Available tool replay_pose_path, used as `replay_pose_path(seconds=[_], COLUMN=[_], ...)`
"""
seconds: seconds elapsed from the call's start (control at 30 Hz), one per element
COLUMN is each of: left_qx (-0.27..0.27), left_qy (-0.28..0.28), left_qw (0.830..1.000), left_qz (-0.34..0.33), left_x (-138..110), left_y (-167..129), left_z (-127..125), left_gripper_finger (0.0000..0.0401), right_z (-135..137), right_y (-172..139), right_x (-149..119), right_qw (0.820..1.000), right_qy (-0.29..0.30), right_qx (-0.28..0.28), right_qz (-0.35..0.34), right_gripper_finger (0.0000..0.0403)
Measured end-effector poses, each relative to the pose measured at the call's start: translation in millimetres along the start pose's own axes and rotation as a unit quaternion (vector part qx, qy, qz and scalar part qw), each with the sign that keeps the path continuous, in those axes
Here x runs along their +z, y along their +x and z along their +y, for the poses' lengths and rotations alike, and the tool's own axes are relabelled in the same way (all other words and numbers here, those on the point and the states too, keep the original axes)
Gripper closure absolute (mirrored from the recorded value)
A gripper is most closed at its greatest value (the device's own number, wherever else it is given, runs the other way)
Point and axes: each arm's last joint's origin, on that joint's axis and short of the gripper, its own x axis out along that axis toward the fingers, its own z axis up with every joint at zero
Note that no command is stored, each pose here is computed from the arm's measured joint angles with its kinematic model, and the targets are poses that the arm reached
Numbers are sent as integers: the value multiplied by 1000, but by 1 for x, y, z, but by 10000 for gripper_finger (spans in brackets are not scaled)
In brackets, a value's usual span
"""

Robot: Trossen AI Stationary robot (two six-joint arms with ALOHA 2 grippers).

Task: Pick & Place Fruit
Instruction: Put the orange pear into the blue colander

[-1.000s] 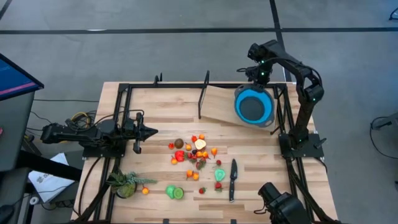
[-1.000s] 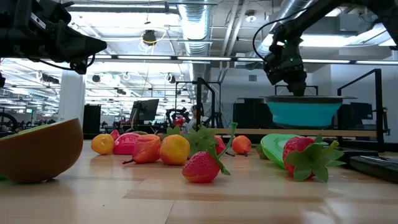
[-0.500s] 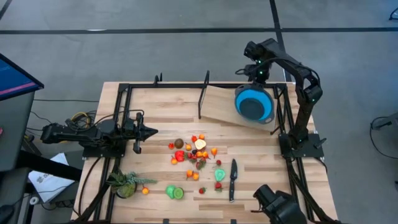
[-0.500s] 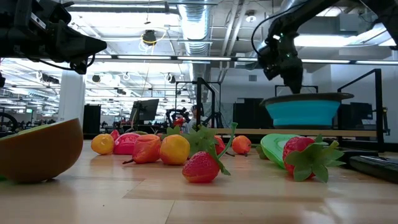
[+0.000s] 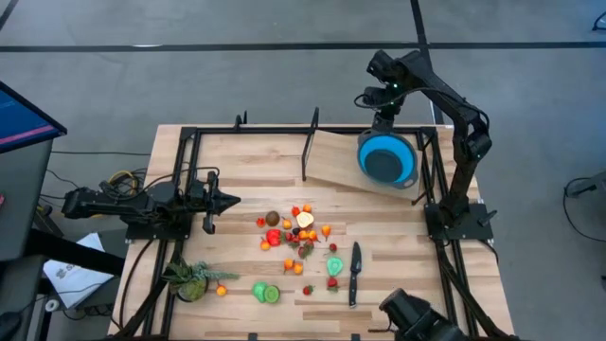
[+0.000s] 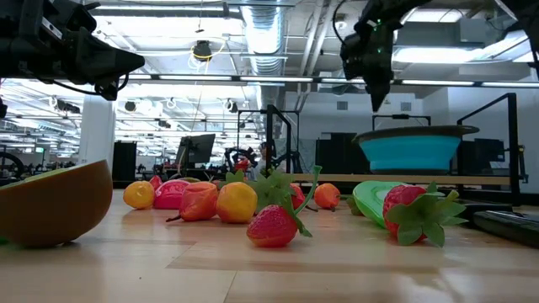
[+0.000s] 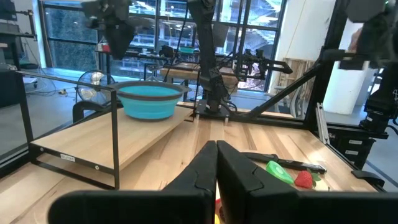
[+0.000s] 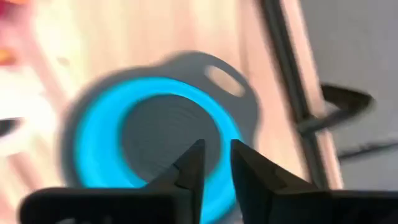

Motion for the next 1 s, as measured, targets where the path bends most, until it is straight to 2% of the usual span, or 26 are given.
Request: replay_pose_path(seconds=[0.1,0.17,0.3,0.57,0.7,0.83,1.0], left_qx=[0,0,0,0,0,0,0], left_qy=[0,0,0,0,0,0,0], left_qw=[1000,1000,1000,1000,1000,1000,1000], left_qz=[0,0,0,0,0,0,0], left_x=[0,0,0,0,0,0,0], left_y=[0,0,0,0,0,0,0], left_z=[0,0,0,0,0,0,0], left_gripper_finger=[400,400,400,400,400,400,400], right_z=[11,21,42,94,120,138,153], right_y=[-8,-17,-37,-76,-90,-87,-52], right_x=[0,-2,-9,-26,-36,-43,-60], right_qw=[998,996,991,983,975,964,958], right_qy=[-25,-41,-59,-63,-92,-111,-107], right_qx=[39,57,67,56,58,59,81], right_qz=[-36,-62,-100,-166,-193,-232,-253], right_gripper_finger=[385,397,388,398,401,402,402])
